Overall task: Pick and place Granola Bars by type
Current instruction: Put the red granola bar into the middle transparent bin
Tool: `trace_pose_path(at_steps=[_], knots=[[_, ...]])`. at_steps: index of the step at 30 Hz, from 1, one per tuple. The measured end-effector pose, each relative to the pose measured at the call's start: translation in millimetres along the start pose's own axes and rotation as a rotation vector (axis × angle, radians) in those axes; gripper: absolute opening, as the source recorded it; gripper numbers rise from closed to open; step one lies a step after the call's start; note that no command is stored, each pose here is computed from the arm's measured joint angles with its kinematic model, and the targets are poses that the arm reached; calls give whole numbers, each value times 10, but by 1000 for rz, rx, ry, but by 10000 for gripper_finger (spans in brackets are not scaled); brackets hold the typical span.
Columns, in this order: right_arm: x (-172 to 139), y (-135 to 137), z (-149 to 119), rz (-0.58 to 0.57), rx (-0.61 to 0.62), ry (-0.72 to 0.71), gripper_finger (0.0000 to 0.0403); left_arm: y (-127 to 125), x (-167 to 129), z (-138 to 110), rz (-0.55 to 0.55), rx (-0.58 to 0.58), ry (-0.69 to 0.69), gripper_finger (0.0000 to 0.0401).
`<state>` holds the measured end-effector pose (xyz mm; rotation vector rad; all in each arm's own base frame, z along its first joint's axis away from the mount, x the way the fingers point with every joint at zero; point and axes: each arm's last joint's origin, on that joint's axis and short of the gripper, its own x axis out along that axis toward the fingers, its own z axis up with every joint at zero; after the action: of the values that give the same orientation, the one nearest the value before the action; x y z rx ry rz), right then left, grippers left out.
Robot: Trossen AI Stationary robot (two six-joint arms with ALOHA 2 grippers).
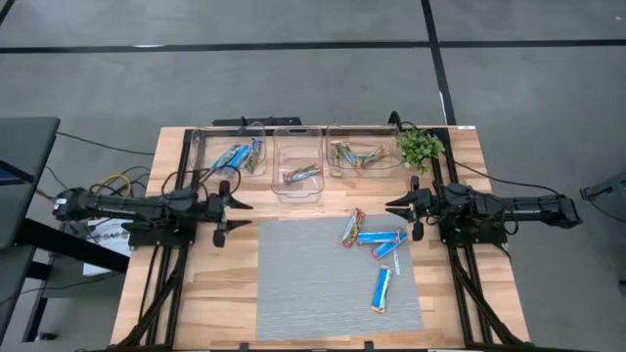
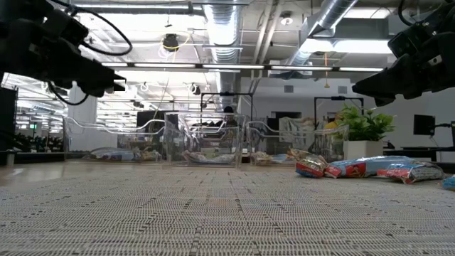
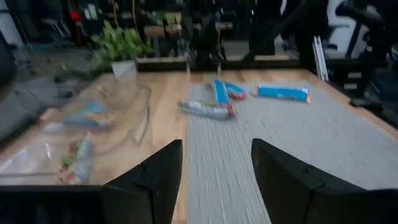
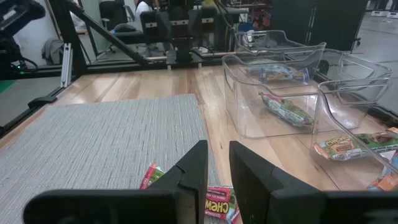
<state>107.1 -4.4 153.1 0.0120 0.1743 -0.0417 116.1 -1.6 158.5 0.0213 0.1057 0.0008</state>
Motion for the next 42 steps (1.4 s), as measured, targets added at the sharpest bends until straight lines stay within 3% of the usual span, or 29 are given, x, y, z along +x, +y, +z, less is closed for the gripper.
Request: trace_pose_path(at_steps=[22, 27, 42], knots=[[0, 0, 0, 0, 0, 0, 59, 60, -209, 139, 49, -26, -202, 185], [0, 0, 0, -1, 0, 0, 59, 59, -195, 79, 49, -27, -139, 185], [0, 0, 0, 0, 0, 0, 59, 60, -195, 79, 50, -27, -139, 185]])
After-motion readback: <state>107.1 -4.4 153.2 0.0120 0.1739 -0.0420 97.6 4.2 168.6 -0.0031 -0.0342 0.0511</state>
